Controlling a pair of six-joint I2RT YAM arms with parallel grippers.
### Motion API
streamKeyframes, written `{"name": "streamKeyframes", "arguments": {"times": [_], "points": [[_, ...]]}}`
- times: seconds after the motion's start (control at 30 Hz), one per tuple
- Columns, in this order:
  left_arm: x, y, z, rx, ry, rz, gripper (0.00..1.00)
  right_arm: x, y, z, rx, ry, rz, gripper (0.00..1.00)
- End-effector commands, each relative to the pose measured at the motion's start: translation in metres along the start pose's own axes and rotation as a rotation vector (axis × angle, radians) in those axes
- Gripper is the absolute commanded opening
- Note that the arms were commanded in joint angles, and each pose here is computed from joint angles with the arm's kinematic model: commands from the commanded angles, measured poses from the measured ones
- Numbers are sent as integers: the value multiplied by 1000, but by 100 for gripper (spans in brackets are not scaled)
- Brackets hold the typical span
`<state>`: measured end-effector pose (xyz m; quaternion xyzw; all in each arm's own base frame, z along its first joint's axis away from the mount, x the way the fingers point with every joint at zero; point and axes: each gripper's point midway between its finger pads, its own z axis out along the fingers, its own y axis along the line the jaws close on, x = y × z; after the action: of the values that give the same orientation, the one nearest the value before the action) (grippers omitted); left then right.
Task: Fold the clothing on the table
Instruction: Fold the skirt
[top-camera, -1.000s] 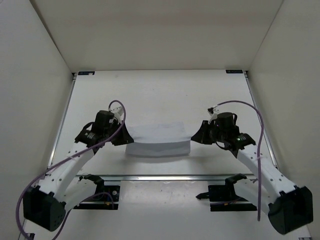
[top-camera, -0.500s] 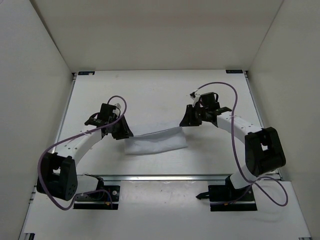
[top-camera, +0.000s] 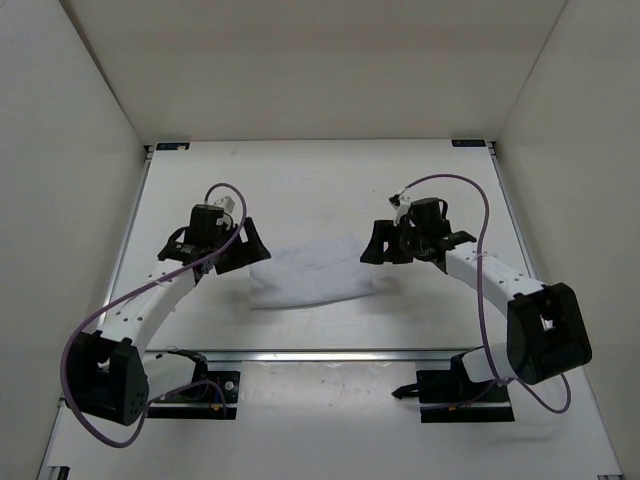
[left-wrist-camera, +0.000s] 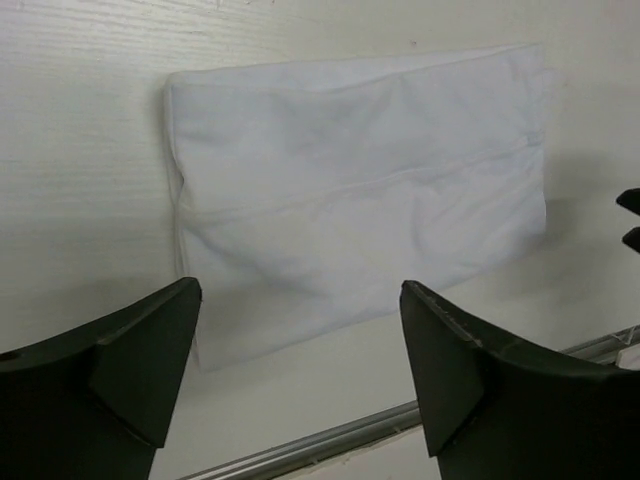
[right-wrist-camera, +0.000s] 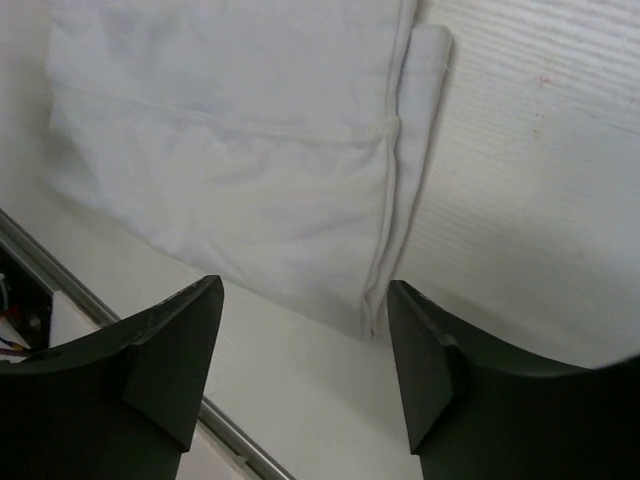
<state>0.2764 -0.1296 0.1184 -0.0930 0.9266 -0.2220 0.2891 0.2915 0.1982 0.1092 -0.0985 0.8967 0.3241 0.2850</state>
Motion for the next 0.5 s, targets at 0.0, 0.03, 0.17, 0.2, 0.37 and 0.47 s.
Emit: {"name": "streamKeyframes", "arguments": {"times": [0.0, 0.03, 0.17, 0.2, 0.37, 0.47], "points": [[15, 5, 10, -25, 20, 32, 89, 19, -9, 8, 42, 36, -8, 65], [18, 6, 12, -27, 18, 35, 83, 26, -9, 11, 40, 47, -6, 66], [34, 26, 22, -104, 31, 17, 30, 46, -16, 18, 47, 86, 37, 65], [35, 29, 22, -120, 28, 12, 12, 44, -18, 19, 51, 88, 37, 65], [38, 45, 25, -211, 7, 2, 0, 45, -22, 28, 69, 102, 4, 65], [38, 50, 28, -235, -6, -19, 0, 46, -27, 37, 70, 122, 11, 60]]}}
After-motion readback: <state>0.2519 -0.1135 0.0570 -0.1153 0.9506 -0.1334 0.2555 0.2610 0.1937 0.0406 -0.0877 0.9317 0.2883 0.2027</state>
